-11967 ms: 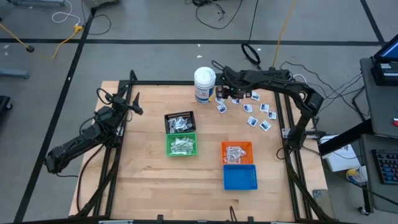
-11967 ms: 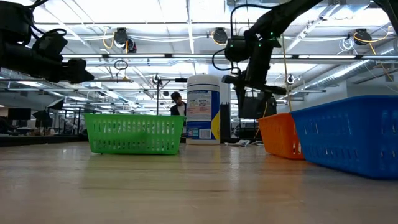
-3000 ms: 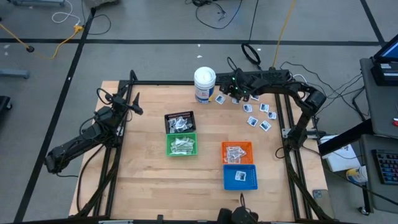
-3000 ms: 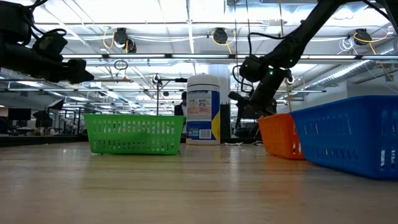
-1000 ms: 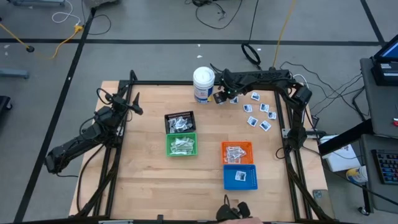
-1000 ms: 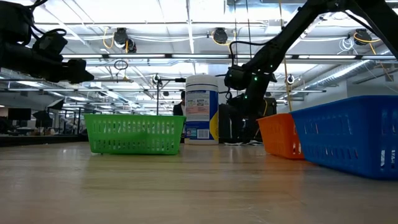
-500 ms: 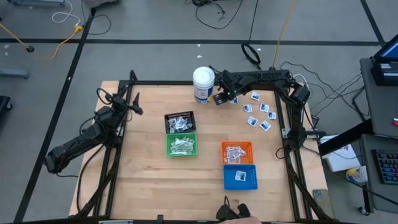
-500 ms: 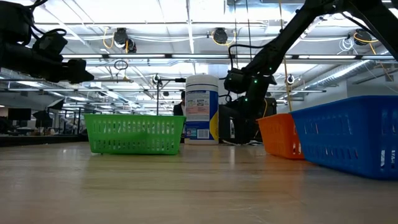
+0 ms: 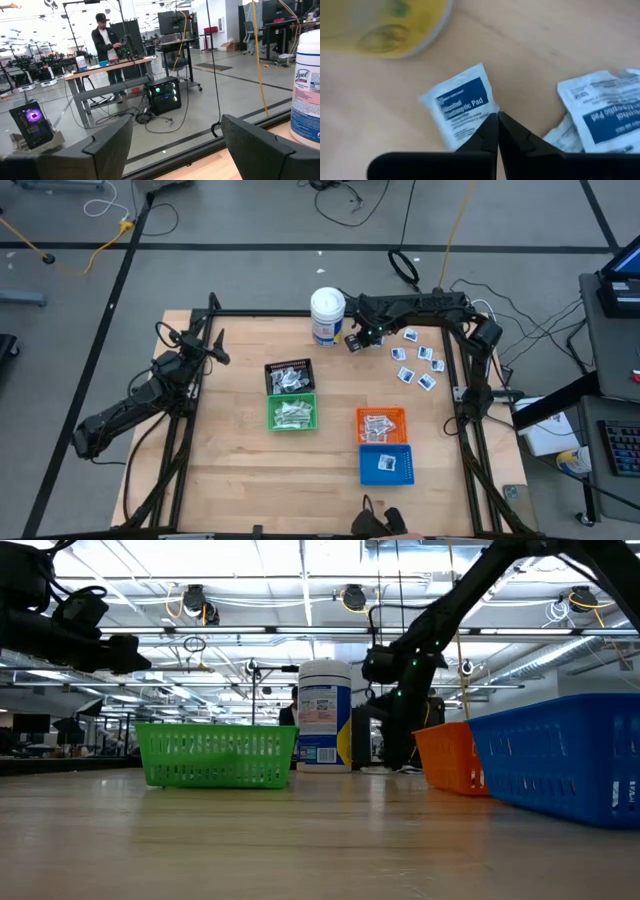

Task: Pick & Place First Aid Supplies
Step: Put the blue pad into the blue bin

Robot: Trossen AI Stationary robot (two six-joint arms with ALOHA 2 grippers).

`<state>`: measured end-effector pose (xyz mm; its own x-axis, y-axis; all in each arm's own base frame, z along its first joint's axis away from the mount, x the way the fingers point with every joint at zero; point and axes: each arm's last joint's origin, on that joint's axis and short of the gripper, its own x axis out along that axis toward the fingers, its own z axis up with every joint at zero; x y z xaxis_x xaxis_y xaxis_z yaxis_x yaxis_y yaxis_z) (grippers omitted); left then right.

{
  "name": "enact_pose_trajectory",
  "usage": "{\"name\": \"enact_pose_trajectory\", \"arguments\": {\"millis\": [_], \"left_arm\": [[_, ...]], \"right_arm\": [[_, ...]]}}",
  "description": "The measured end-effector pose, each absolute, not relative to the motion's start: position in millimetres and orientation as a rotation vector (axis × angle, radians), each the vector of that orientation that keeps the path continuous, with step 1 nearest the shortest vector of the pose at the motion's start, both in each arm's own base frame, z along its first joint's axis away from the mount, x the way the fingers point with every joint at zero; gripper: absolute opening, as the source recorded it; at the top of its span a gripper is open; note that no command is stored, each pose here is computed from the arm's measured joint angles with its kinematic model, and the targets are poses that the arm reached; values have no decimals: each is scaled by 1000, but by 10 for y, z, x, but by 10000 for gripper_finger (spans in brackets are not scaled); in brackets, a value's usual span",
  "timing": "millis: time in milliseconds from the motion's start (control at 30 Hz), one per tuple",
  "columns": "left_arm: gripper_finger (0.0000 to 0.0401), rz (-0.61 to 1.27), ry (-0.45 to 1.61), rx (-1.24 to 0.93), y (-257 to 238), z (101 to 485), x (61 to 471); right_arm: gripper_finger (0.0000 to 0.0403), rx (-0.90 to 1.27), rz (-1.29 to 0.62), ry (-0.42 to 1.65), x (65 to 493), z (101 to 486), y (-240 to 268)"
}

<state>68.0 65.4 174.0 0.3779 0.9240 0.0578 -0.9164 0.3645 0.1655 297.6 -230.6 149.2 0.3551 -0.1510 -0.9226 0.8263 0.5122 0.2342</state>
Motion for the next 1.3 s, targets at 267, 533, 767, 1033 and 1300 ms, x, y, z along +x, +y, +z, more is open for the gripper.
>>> {"name": "enact_pose_trajectory", "arguments": {"millis": [267, 533, 767, 1033, 1300], "left_arm": [[306, 1184, 47, 181, 654, 1740, 680], [305, 1184, 48, 181, 654, 1740, 680], [305, 1184, 48, 181, 654, 1740, 680], [305, 1184, 47, 181, 653, 1740, 680], [306, 1184, 47, 181, 654, 1740, 680]], "right_arm": [[0, 774, -742, 924, 2886, 1913, -2247], [0, 778, -820, 836, 2777, 2257, -2156], [0, 770, -878, 911, 2712, 2433, -1843], [0, 772, -825, 925, 2620, 2544, -1001], [0, 807, -750, 959, 2434, 2622, -64]]}}
